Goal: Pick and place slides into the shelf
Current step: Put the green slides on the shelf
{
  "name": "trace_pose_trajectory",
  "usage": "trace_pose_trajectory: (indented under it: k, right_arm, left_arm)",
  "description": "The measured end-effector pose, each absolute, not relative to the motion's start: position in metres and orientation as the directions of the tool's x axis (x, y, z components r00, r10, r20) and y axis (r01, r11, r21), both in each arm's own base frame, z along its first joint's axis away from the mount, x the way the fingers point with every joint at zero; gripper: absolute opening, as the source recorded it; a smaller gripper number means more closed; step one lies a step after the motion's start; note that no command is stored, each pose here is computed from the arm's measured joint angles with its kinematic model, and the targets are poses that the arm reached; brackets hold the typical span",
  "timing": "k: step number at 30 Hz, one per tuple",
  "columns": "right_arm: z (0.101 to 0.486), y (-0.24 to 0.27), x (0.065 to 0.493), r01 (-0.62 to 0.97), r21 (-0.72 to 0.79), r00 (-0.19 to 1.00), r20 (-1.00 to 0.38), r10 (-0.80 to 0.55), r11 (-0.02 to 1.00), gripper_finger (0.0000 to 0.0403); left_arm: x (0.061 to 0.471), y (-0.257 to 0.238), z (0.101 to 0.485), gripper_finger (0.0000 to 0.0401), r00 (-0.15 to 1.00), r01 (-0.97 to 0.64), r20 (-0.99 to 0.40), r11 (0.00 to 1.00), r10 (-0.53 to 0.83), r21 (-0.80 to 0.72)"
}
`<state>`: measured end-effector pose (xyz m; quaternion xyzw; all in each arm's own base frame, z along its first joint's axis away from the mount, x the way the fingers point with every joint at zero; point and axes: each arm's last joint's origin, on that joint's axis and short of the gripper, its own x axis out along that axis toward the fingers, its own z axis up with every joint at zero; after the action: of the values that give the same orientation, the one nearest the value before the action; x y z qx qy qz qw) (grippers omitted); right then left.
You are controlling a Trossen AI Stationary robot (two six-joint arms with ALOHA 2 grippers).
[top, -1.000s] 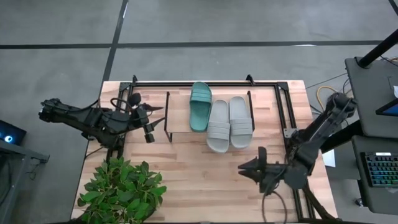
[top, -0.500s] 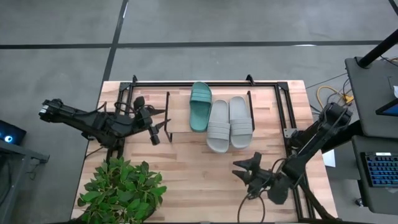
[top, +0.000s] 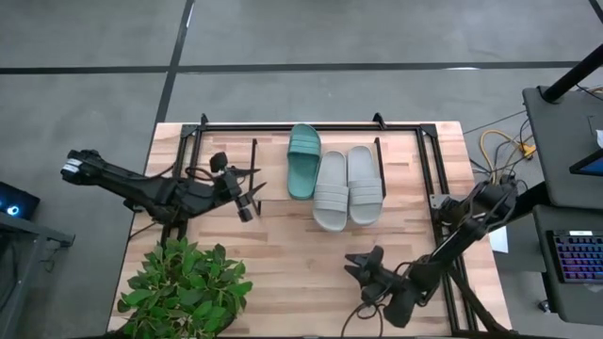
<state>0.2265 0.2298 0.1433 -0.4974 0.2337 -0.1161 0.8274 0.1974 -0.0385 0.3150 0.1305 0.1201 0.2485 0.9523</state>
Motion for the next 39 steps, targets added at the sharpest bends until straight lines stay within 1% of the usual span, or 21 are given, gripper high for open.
trace_pose_trajectory:
  k: [6, 8, 11, 12, 14, 18, 24, 26, 34, 39]
  right_arm:
    - [0.126, 0.222, 0.229, 0.009, -0.852, 0.831, -0.285, -0.479, 0.523, 0.0235]
    - [0.124, 0.221, 0.229, 0.053, -0.851, 0.825, -0.258, -0.503, 0.523, 0.0235]
    - [0.125, 0.222, 0.23, 0.166, -0.834, 0.813, -0.186, -0.551, 0.526, 0.0234]
    - [0.126, 0.222, 0.231, 0.223, -0.81, 0.807, -0.158, -0.568, 0.542, 0.0232]
    - [0.131, 0.225, 0.233, 0.329, -0.72, 0.802, -0.128, -0.584, 0.61, 0.0229]
    - [0.137, 0.228, 0.237, 0.448, -0.516, 0.803, -0.126, -0.582, 0.73, 0.0225]
    - [0.124, 0.229, 0.239, 0.456, -0.38, 0.813, -0.188, -0.55, 0.804, 0.0224]
    - [0.117, 0.229, 0.239, 0.45, -0.38, 0.812, -0.203, -0.547, 0.808, 0.0224]
    - [0.074, 0.227, 0.239, 0.384, -0.496, 0.791, -0.259, -0.555, 0.779, 0.0224]
    - [0.067, 0.221, 0.244, 0.412, -0.511, 0.773, -0.242, -0.586, 0.754, 0.0223]
  left_arm:
    - [0.196, -0.039, 0.315, 0.0162, 0.851, -0.437, -0.163, 0.845, 0.499, 0.307]
    - [0.196, -0.039, 0.315, 0.0162, 0.851, -0.436, -0.165, 0.845, 0.499, 0.309]
    - [0.196, -0.039, 0.315, 0.0162, 0.851, -0.436, -0.165, 0.846, 0.499, 0.309]
    - [0.196, -0.039, 0.315, 0.0162, 0.851, -0.435, -0.165, 0.846, 0.498, 0.309]
    - [0.196, -0.039, 0.315, 0.0162, 0.851, -0.435, -0.166, 0.846, 0.498, 0.309]
    - [0.196, -0.039, 0.315, 0.0162, 0.851, -0.435, -0.166, 0.846, 0.498, 0.309]
    - [0.196, -0.039, 0.315, 0.0162, 0.851, -0.435, -0.166, 0.846, 0.498, 0.309]
    - [0.196, -0.039, 0.315, 0.0162, 0.851, -0.435, -0.166, 0.846, 0.498, 0.309]
    - [0.196, -0.039, 0.312, 0.0162, 0.85, -0.432, -0.172, 0.845, 0.498, 0.315]
    - [0.196, -0.039, 0.312, 0.0162, 0.85, -0.432, -0.171, 0.845, 0.498, 0.314]
